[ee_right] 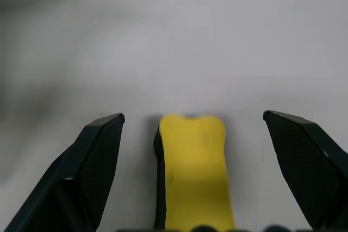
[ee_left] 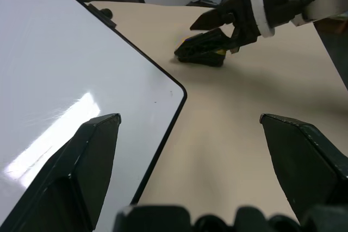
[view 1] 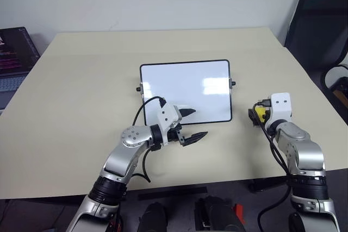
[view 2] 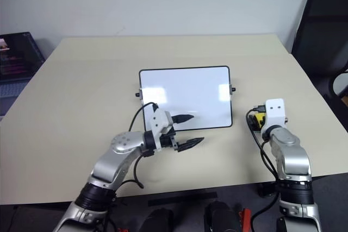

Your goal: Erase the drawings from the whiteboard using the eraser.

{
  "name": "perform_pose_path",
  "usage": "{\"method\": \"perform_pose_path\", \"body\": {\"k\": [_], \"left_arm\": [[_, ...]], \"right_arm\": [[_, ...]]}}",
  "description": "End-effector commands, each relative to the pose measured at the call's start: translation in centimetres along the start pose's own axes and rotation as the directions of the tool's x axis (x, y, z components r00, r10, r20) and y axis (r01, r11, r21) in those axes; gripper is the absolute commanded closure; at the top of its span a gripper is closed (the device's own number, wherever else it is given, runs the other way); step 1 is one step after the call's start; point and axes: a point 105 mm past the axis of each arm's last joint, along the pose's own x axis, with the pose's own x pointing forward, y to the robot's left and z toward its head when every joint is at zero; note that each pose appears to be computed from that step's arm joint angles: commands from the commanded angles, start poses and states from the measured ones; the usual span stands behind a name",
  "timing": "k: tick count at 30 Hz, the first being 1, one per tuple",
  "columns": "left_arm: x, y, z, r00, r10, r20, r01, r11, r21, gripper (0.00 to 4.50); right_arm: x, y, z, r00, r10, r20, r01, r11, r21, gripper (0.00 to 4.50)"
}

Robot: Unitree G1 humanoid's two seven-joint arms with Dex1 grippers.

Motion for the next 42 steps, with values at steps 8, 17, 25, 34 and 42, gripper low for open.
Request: {"method": "perform_pose_path", "body": {"k": [8,17,25,34,42], "left_arm": [[-3.8,4.8,1.3,0.92,0.393,0.013,-0.393,0.918,0.057,0.0],[-9.2,6.1,1.0,0.671,0.74,0.055,-0.741,0.666,0.082,0.0],[-14.0,3.8,-0.7,0.491,0.871,0.0,-0.867,0.488,0.098,0.0],[-16.1,2.5,-0.7,0.45,0.893,-0.007,-0.883,0.446,0.148,0.0],[-18.0,0.9,0.6,0.421,0.906,-0.046,-0.884,0.421,0.203,0.0]], "right_arm": [[-3.6,0.1,3.1,0.967,-0.027,0.252,0.038,0.999,-0.038,0.02],[-7.4,-0.1,3.7,0.909,-0.093,0.406,0.14,0.986,-0.088,0.02],[-11.0,0.8,0.2,0.921,-0.155,0.357,0.172,0.985,-0.017,0.02],[-11.5,2.1,-2.3,0.953,-0.134,0.271,0.128,0.991,0.041,0.02],[-11.8,3.4,-3.4,0.971,-0.084,0.223,0.075,0.996,0.047,0.02]]}}
